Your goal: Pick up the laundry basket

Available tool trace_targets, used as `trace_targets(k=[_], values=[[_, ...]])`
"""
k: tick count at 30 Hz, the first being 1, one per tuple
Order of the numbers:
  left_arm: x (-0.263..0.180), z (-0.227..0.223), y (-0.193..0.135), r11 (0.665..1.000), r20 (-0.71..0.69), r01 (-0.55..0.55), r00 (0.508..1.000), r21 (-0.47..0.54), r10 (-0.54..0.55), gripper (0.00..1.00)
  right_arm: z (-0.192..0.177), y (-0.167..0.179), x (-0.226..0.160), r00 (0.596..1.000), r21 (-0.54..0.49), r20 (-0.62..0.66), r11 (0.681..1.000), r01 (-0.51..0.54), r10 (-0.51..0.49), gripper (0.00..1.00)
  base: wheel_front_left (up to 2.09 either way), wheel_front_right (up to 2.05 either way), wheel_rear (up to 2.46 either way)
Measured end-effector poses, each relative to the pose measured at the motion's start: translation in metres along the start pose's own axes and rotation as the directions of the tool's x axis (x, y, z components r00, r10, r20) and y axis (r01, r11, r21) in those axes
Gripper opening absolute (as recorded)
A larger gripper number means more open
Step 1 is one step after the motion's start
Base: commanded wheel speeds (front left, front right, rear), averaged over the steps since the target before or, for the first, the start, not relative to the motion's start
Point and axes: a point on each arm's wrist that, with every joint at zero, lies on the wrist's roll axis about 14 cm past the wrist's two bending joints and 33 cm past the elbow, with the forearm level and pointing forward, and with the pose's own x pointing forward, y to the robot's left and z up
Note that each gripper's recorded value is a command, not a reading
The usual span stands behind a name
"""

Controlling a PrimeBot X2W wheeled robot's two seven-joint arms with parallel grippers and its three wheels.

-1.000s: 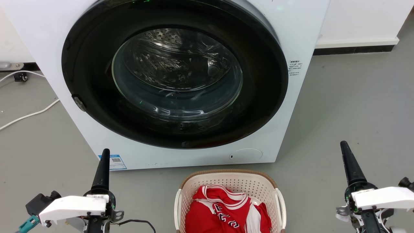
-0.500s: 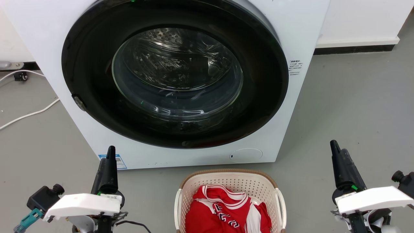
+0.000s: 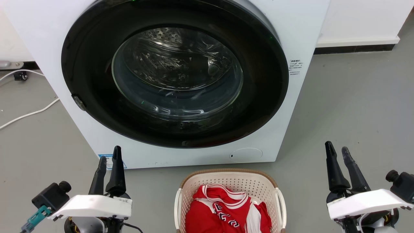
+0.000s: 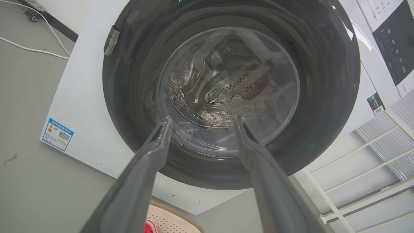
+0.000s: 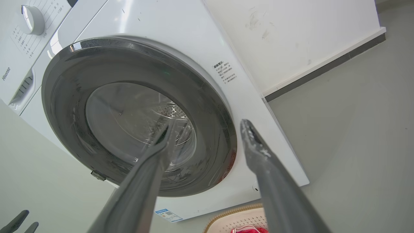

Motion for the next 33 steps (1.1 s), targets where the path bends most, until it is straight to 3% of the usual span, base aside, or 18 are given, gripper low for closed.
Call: trace_targets(k=[13, 33], values=[[-0.003, -0.002, -0.007, 0.983, 0.011, 0.025, 1.0, 0.18, -0.027, 1.0, 0.0, 0.009, -0.002, 0.999, -0.173, 0.01, 0.984, -0.036, 0.038, 1.0, 0.0, 0.0, 0.0], [-0.007, -0.004, -0.009, 0.917, 0.025, 0.033, 0.999, 0.397, -0.046, 1.0, -0.001, 0.013, -0.005, 0.997, -0.401, 0.011, 0.914, -0.063, 0.074, 1.0, 0.0, 0.0, 0.0]])
